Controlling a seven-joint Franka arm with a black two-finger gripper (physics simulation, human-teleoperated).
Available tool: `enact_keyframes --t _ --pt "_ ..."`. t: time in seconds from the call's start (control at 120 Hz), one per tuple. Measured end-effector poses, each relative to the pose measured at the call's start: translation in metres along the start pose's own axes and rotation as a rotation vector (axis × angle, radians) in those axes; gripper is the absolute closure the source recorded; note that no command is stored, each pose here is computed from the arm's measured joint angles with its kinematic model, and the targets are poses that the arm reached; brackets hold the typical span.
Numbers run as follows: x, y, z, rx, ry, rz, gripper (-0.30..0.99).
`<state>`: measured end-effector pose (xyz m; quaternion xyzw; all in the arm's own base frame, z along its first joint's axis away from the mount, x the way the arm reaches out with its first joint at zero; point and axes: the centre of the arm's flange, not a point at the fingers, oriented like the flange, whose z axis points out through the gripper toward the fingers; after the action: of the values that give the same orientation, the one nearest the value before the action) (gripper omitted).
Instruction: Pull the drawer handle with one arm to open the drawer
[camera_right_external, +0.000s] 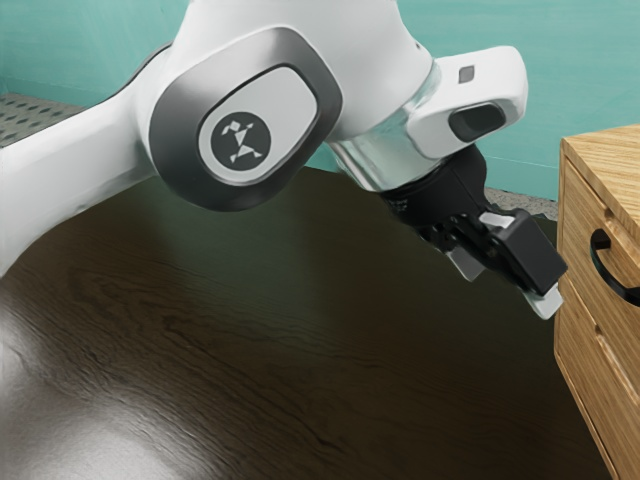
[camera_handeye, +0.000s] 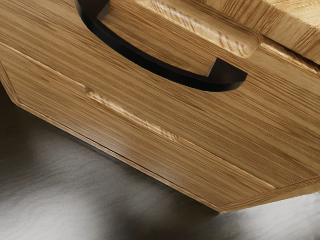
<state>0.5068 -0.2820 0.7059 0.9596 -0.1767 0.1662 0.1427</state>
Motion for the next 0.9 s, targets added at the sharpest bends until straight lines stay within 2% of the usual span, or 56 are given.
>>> enact_keyframes --t 0.183,0.4,0.592,0.775,0.9 --pt "0.004 0.017 0.003 -0.038 0.019 -0.095 0.0" --pt "0.011 0.01 -0.008 -0.061 0.046 -0.262 0.0" --pt "0.021 -0.032 -0.017 -0.091 0.08 -0.435 0.0" --pt "0.032 -0.079 -0.006 -0.108 0.084 -0.582 0.0" --pt "0.033 -0.048 0.008 -0.14 0.064 -0.57 0.0"
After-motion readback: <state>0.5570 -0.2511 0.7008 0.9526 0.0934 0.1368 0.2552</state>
